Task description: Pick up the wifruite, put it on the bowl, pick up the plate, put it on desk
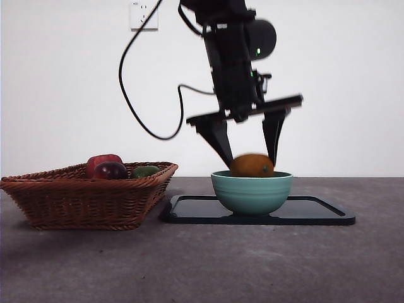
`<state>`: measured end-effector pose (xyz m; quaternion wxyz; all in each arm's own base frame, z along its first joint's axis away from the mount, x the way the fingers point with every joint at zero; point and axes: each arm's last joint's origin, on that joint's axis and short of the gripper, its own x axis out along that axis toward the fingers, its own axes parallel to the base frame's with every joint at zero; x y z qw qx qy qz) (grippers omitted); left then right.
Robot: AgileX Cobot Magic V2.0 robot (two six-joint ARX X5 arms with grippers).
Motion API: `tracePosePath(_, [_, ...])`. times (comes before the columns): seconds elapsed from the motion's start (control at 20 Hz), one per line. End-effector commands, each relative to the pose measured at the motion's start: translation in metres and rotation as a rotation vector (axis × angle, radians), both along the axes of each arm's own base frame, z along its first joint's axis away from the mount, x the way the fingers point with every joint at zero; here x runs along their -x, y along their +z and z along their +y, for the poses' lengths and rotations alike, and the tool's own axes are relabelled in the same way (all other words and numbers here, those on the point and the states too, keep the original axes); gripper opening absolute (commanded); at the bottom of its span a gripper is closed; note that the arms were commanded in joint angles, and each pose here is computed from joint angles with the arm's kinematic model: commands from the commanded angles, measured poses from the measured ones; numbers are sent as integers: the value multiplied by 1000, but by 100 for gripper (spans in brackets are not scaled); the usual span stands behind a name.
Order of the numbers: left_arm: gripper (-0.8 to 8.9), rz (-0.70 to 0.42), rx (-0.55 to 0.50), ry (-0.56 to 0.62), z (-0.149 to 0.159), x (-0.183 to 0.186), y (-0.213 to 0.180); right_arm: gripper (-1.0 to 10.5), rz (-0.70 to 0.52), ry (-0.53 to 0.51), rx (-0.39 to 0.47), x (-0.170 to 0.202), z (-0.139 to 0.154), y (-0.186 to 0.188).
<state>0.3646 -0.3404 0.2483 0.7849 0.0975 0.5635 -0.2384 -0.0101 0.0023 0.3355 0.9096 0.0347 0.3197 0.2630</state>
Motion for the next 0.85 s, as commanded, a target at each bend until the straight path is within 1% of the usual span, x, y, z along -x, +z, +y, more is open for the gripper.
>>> tracePosePath(0.05, [277, -4, -22, -42, -1, 2, 11, 598, 28, -1, 2, 2, -1, -1])
tracePosePath(0.25, [277, 18, -47, -52, 10, 14, 41, 598, 31, -4, -1, 2, -1, -1])
tracePosePath(0.5, [276, -34, -5, -69, 24, 27, 79, 598, 36, -5, -1, 3, -1, -1])
tracePosePath(0.65, [276, -71, 19, -80, 39, 42, 108, 598, 36, -5, -1, 3, -1, -1])
tracePosePath(0.85, [277, -54, -13, -94, 66, 61, 124, 598, 36, -6, -2, 3, -1, -1])
